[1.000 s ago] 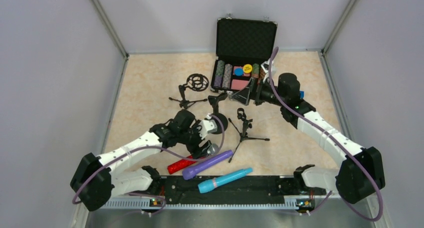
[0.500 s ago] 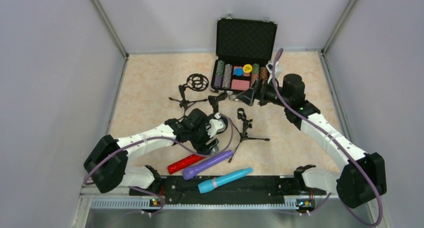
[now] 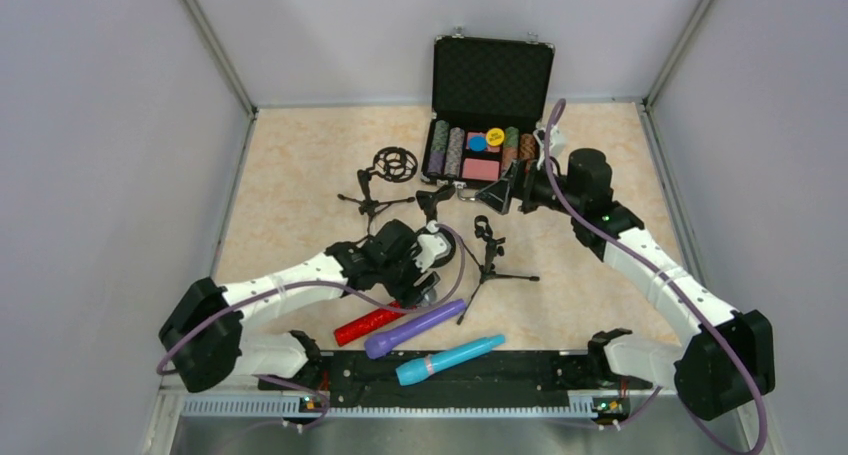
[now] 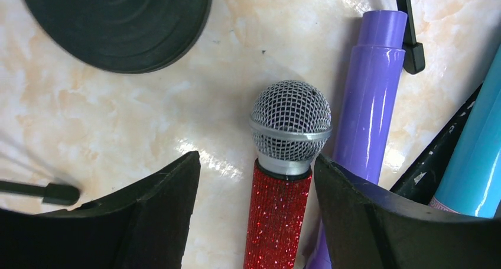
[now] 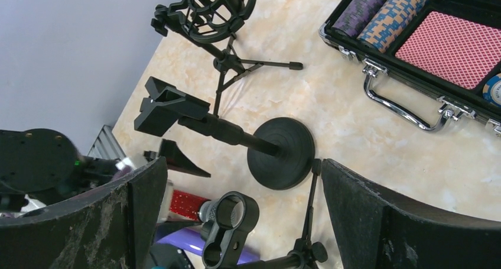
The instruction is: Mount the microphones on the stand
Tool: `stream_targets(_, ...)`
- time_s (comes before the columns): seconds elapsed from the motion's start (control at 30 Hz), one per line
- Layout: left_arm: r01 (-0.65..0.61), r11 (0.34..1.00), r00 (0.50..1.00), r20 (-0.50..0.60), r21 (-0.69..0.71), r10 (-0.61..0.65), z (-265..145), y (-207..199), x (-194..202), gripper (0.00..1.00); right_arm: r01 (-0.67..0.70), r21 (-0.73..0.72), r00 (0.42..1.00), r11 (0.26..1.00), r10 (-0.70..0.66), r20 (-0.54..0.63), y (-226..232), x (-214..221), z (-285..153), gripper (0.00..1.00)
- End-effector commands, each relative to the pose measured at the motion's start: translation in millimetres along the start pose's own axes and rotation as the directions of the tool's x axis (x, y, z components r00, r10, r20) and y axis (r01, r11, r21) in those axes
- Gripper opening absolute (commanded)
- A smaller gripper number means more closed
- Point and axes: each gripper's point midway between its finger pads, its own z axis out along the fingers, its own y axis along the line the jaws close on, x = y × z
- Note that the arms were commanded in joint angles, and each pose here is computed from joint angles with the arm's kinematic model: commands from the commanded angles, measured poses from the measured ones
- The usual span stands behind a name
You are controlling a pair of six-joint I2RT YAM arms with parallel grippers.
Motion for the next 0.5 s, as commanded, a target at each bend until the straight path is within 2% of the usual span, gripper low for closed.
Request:
stream_targets(0.0, 0.019, 0.998, 0.988, 0.157, -0.062, -0.010, -20.0, 6.2, -23.1, 0.75, 0.061, -0.009, 0.996, 0.998, -0.060, 0.064, 9.2, -20.9, -8.0, 0.99)
stream_targets(0.23, -0.002, 0.996, 0.930, 0.367, -0.085, 0.034, -59.1, 3.3, -39.2, 0.76, 0.075, -0.016, 0.995, 0.997, -0.074, 0.066, 11.1, -22.2, -8.6, 0.99)
stream_targets(0.33, -0.013, 0.995, 0.913, 0.404, -0.103, 0.054, -73.4, 3.8, -40.3, 0.75, 0.069, -0.007, 0.997, 0.998, -0.068, 0.047, 9.2, -18.2, -9.6, 0.99)
stream_targets(0.47, 0.059, 0.995, 0.862, 0.506, -0.084, -0.008, -92.8, 1.5, -57.7, 0.75, 0.070, -0.009, 0.997, 0.998, -0.070, 0.043, 9.2, -17.8, -8.9, 0.99)
